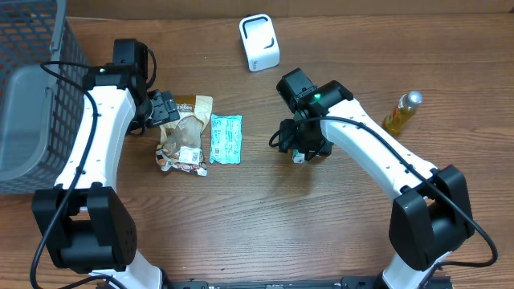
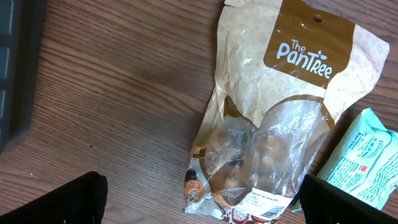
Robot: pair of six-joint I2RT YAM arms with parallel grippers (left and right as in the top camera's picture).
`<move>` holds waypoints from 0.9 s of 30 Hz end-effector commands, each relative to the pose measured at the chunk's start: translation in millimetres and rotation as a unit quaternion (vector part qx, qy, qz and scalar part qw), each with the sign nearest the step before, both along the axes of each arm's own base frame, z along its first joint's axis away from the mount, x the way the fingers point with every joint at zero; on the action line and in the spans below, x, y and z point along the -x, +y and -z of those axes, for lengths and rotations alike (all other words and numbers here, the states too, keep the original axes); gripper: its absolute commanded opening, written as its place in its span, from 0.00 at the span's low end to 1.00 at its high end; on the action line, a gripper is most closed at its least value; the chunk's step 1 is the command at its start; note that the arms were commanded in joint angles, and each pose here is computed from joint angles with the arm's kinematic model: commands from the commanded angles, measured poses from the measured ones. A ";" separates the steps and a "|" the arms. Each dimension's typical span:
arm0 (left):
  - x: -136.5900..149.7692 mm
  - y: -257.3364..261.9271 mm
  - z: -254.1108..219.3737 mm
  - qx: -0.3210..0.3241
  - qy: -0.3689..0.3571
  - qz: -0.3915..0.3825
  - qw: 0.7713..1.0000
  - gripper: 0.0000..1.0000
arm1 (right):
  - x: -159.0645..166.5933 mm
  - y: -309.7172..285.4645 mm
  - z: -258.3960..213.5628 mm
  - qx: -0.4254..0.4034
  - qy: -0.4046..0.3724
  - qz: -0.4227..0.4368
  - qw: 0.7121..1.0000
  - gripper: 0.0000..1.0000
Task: Scan the item barcode
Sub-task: 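Move the right gripper over the small Kleenex pack beside the jar, then lower the right gripper and grasp the Kleenex pack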
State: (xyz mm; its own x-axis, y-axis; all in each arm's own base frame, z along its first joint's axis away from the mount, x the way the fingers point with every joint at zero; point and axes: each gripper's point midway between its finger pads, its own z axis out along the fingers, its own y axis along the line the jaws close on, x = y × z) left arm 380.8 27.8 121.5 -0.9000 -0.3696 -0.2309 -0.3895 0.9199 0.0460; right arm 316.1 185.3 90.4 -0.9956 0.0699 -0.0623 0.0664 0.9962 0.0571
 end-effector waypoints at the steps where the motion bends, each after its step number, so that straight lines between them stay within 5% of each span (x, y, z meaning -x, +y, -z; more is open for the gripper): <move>1: 1.8 3.1 5.0 -0.004 0.008 -0.006 1.000 1.00 | 1.4 -1.1 -2.1 0.003 -0.004 -0.001 1.000 0.68; 27: 1.8 3.1 5.0 -0.004 0.008 -0.006 1.000 1.00 | -3.5 1.6 43.6 -0.010 -0.027 0.001 1.000 0.67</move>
